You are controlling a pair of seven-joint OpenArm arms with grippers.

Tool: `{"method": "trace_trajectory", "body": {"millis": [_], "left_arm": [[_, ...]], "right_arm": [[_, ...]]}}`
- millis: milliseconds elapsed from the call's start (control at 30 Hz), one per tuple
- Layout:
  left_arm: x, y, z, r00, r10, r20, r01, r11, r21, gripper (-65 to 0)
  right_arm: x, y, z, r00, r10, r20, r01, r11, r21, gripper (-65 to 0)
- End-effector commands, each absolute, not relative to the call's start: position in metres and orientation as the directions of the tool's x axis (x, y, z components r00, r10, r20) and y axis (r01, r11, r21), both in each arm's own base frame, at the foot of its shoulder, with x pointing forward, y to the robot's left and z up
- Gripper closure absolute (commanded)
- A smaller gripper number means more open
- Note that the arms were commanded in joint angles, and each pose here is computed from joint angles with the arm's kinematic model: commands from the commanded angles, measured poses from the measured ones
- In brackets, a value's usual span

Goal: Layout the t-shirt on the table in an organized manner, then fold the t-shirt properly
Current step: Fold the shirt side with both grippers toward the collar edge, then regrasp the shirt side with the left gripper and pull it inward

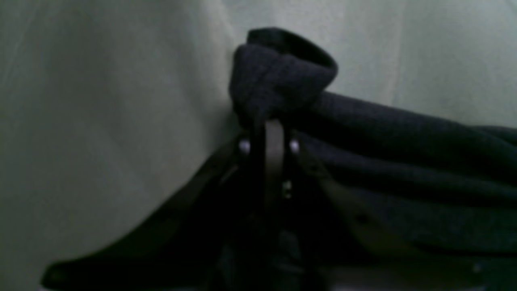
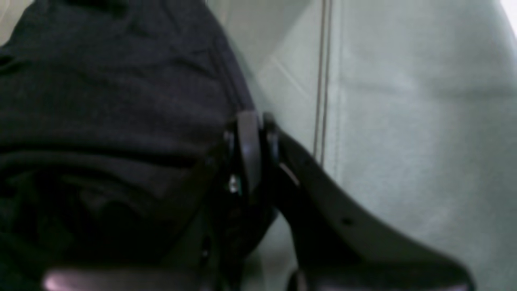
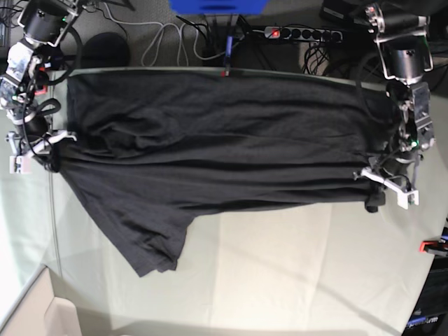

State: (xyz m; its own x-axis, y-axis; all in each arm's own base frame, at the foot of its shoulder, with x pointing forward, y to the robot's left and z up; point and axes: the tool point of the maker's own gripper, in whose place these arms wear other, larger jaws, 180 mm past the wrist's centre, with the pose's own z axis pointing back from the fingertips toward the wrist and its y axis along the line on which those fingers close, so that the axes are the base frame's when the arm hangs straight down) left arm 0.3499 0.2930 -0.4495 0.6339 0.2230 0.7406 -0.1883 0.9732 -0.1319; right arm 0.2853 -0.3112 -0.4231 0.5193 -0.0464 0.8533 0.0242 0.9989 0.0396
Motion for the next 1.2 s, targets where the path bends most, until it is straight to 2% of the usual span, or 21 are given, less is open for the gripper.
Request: {"method": "trace_trajectory", "body": {"millis": [0, 133, 200, 267, 400, 533, 700, 867, 967, 1167], "left_arm": [[0.355, 0.298, -0.44, 0.624, 0.213, 0.752, -0.184, 0.975, -0.123, -12.8], [0.348, 0.295, -0.447, 0.665, 0.216, 0.715, -0.184, 0.975, -0.124, -31.8], [0.349, 0.299, -0.438, 0.651, 0.221, 0.726, -0.192, 0.974, -0.124, -37.0], [0.344, 0.311, -0.428, 0.624, 0.243, 0.743, -0.225, 0.966, -0.127, -39.1], [0.351, 0.328, -0.393, 0.491, 0.331, 0.806, -0.297, 0.933, -0.203, -39.0], [0.374, 0.332, -0.371, 0.438, 0.336, 0.834, -0.295, 0.93, -0.22, -39.0], [0.409, 0.312, -0.376, 0.464, 0.36, 0.809, -0.259, 0.929, -0.265, -39.0], [0.428, 0.289, -0.403, 0.547, 0.386, 0.743, -0.248, 0.922, -0.296, -38.9], [0.424, 0.286, -0.42, 0.602, 0.345, 0.72, -0.242, 0.938, -0.247, -38.9], [0.425, 0.293, -0.43, 0.587, 0.286, 0.757, -0.24, 0.955, -0.175, -38.9]], "right_arm": [[0.292, -0.318, -0.408, 0.475, -0.035, 0.879, 0.028, 0.999, 0.025, 0.0], [0.292, -0.318, -0.408, 0.476, -0.035, 0.879, 0.028, 0.999, 0.025, 0.0], [0.292, -0.318, -0.408, 0.476, -0.035, 0.879, 0.028, 0.999, 0.025, 0.0], [0.292, -0.318, -0.409, 0.478, -0.035, 0.878, 0.028, 0.999, 0.025, 0.0], [0.292, -0.318, -0.409, 0.481, -0.035, 0.876, 0.027, 0.999, 0.025, 0.0], [0.292, -0.318, -0.41, 0.483, -0.036, 0.875, 0.027, 0.999, 0.026, 0.0], [0.292, -0.313, -0.413, 0.485, -0.044, 0.873, 0.025, 0.999, 0.036, 0.0], [0.292, -0.313, -0.413, 0.486, -0.043, 0.873, 0.025, 0.999, 0.035, 0.0], [0.291, -0.313, -0.414, 0.49, -0.042, 0.871, 0.025, 0.999, 0.034, 0.0], [0.29, -0.314, -0.414, 0.49, -0.042, 0.871, 0.026, 0.999, 0.033, 0.0]]}}
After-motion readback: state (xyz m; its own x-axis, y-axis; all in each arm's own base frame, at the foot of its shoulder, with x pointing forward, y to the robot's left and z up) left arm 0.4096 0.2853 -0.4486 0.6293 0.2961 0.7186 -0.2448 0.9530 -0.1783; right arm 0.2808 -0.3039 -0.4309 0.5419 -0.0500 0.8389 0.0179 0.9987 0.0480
